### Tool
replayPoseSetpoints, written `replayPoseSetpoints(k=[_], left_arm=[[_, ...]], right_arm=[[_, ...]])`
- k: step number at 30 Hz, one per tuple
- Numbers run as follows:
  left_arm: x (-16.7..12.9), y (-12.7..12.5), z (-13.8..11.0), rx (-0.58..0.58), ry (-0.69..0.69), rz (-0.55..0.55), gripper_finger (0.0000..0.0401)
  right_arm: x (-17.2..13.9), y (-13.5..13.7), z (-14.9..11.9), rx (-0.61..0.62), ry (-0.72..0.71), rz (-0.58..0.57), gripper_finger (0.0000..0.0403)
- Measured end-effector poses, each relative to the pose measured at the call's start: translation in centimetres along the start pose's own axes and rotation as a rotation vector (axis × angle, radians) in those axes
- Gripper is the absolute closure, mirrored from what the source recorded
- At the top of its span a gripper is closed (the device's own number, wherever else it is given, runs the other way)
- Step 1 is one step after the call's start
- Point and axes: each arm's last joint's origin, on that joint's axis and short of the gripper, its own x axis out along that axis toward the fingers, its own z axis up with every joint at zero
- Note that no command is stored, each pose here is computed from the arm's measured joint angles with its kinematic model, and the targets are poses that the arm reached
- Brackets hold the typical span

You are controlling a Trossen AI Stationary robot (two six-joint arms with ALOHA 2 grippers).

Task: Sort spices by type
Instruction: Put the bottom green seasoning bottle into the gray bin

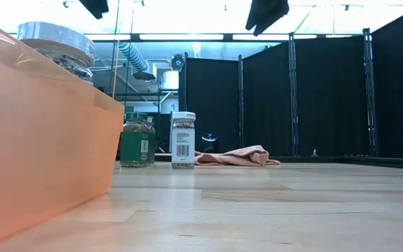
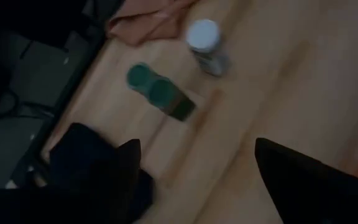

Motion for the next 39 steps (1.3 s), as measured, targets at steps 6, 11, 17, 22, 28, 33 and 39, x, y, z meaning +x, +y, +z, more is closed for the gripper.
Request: replayPoseSetpoints(k=[6,11,17,22,28,33,39], left_arm=[[1.8,3.5,2.6,-0.12,0.008,0.048,0.0102],[3.6,5.3,4.9,-0.22,-0.006,0.013,0.0118],[6.8,7.2,7.0,-0.315,0.031,-0.04,0.0118],[10.1,7.6,6.4,-0.362,0.109,-0.082,0.0119],[13.5,7.0,4.7,-0.417,0.187,-0.125,0.0119],[15.0,6.6,3.3,-0.472,0.228,-0.085,0.0119],[16.7,5.8,2.3,-0.528,0.21,-0.119,0.0119]], right_arm=[[0.2,-0.6,-0.2,-0.013,0.029,-0.016,0.0093],[0.4,-1.0,-0.2,-0.055,0.038,-0.025,0.0093],[0.6,-1.7,-0.2,-0.059,0.048,-0.039,0.0091],[0.8,-2.6,-0.5,-0.066,0.096,-0.058,0.009],[1.1,-3.6,-0.8,-0.039,0.133,-0.079,0.0089],[1.3,-4.3,-0.7,-0.023,0.138,-0.092,0.0088],[1.4,-5.0,-0.7,-0.004,0.144,-0.105,0.0087]])
